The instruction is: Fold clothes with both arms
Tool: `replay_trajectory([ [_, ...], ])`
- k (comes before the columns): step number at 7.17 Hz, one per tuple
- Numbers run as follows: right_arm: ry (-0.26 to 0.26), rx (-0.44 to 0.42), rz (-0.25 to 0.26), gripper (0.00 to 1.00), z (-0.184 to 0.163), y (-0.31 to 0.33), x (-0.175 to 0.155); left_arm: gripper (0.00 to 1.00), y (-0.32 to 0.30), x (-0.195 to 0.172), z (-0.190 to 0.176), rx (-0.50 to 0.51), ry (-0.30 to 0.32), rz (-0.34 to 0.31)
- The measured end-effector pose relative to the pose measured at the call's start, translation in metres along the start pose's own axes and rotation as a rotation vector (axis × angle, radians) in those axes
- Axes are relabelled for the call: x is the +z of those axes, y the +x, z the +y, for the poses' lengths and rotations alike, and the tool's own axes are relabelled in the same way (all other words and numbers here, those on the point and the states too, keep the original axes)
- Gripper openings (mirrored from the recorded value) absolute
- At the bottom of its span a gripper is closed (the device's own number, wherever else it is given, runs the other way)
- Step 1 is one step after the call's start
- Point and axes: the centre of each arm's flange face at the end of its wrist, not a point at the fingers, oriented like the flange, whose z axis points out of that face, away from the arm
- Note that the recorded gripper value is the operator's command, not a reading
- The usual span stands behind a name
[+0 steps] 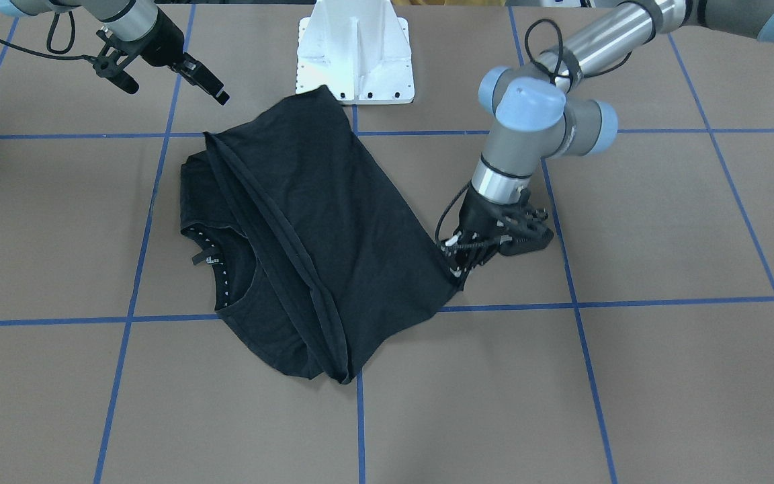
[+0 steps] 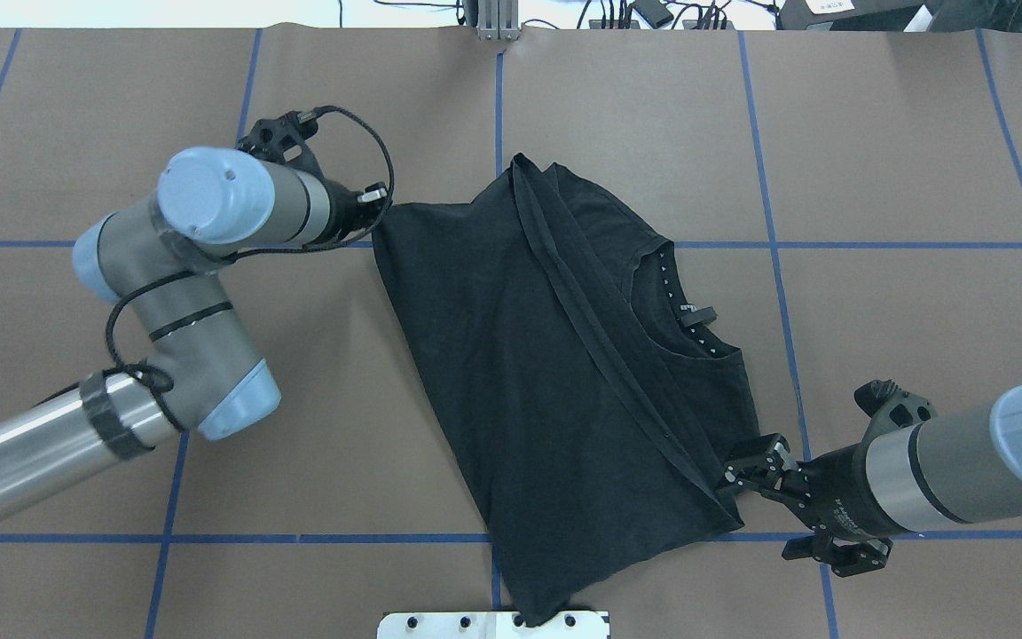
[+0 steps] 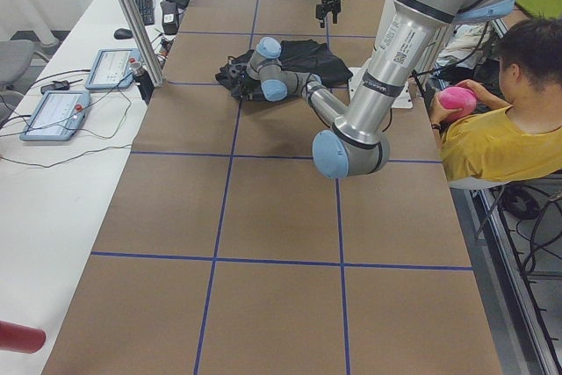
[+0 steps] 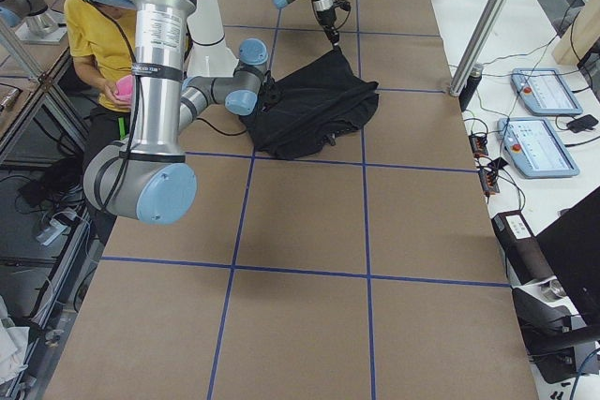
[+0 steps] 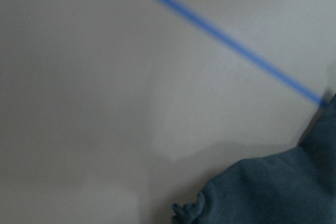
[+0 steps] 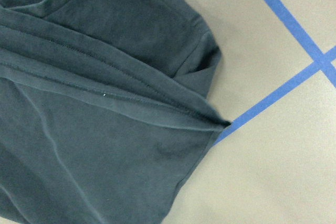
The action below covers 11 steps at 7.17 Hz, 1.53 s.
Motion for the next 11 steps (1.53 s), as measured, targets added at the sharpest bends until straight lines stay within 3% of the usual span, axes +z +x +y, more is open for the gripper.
replay_trajectory([
  [2,-0.002,0.016,-0.006,1.0,-0.009,-0.004,-0.008,0.0,0.045,0.058,-0.059,-0.001,0.058,0.036],
  [3,0.0,0.02,-0.009,1.0,-0.013,-0.005,-0.01,0.23,0.068,0.081,-0.075,0.004,0.072,0.059],
  [4,0.004,0.023,-0.009,1.0,-0.015,-0.005,-0.01,0.99,0.081,0.092,-0.088,0.022,0.083,0.07],
  [6,0.016,0.025,-0.024,1.0,-0.021,-0.017,-0.002,1.0,0.097,0.086,-0.103,0.058,0.1,0.096],
  [8,0.052,0.012,-0.076,1.0,-0.032,-0.043,0.002,1.0,0.091,0.052,-0.094,0.082,0.058,0.155],
  [9,0.068,-0.038,-0.085,1.0,-0.033,-0.055,0.005,1.0,0.067,0.03,-0.083,0.089,0.021,0.164],
  [11,0.099,-0.225,-0.014,0.89,-0.021,-0.078,0.02,1.0,0.007,-0.012,-0.062,0.094,-0.014,0.156],
])
